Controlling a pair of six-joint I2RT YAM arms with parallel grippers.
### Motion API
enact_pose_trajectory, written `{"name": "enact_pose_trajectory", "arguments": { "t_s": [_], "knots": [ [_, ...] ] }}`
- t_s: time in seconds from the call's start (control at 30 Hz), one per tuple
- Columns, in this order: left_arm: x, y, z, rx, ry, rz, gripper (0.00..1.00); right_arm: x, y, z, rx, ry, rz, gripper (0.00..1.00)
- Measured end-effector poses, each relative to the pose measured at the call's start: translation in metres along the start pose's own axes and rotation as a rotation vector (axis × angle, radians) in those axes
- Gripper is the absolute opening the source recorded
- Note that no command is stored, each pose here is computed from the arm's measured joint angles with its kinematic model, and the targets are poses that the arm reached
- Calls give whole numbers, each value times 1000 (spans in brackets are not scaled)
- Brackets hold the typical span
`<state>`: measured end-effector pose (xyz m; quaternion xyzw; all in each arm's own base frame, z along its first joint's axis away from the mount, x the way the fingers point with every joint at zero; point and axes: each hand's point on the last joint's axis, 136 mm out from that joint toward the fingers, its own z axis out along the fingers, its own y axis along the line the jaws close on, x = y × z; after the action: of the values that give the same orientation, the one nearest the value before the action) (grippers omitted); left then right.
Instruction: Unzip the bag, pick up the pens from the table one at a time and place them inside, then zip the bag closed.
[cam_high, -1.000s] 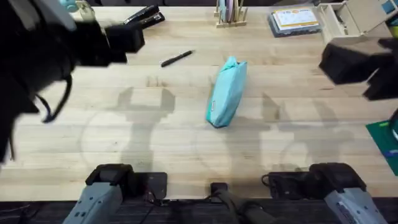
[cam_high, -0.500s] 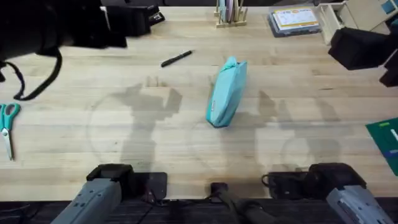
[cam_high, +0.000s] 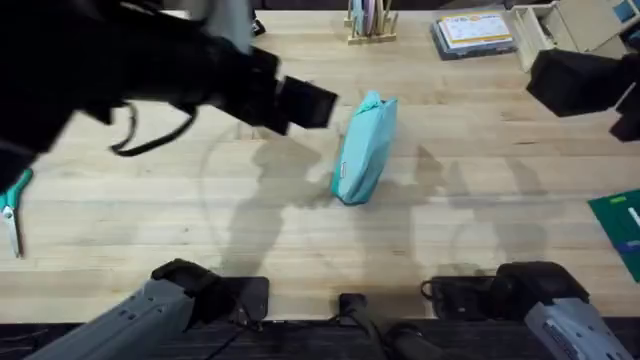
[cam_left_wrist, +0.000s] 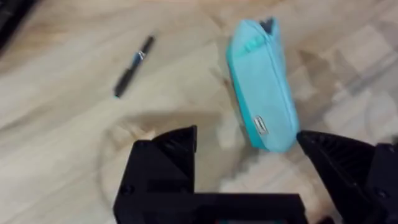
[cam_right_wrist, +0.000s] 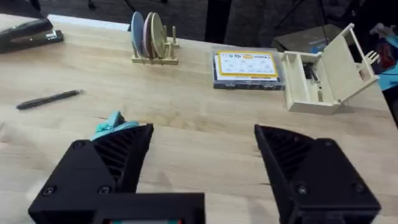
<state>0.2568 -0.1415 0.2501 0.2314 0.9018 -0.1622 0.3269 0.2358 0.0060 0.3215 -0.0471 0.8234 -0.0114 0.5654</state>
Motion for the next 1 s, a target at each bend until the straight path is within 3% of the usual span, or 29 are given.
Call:
{"name": "enact_pose_trajectory", "arguments": {
  "t_s": [0.33,0.57,0.73,1.0],
  "knots": [
    [20,-52,39,80,155,-48,995,4,0,0,-1,15,-22,998],
    [55,-82,67,78,341,-86,995,4,0,0,-1,15,-22,998],
    [73,-89,84,60,437,-85,995,4,0,0,-2,14,-38,998],
    [82,-87,86,43,478,-100,993,2,0,0,-1,7,-72,998]
  ]
}}
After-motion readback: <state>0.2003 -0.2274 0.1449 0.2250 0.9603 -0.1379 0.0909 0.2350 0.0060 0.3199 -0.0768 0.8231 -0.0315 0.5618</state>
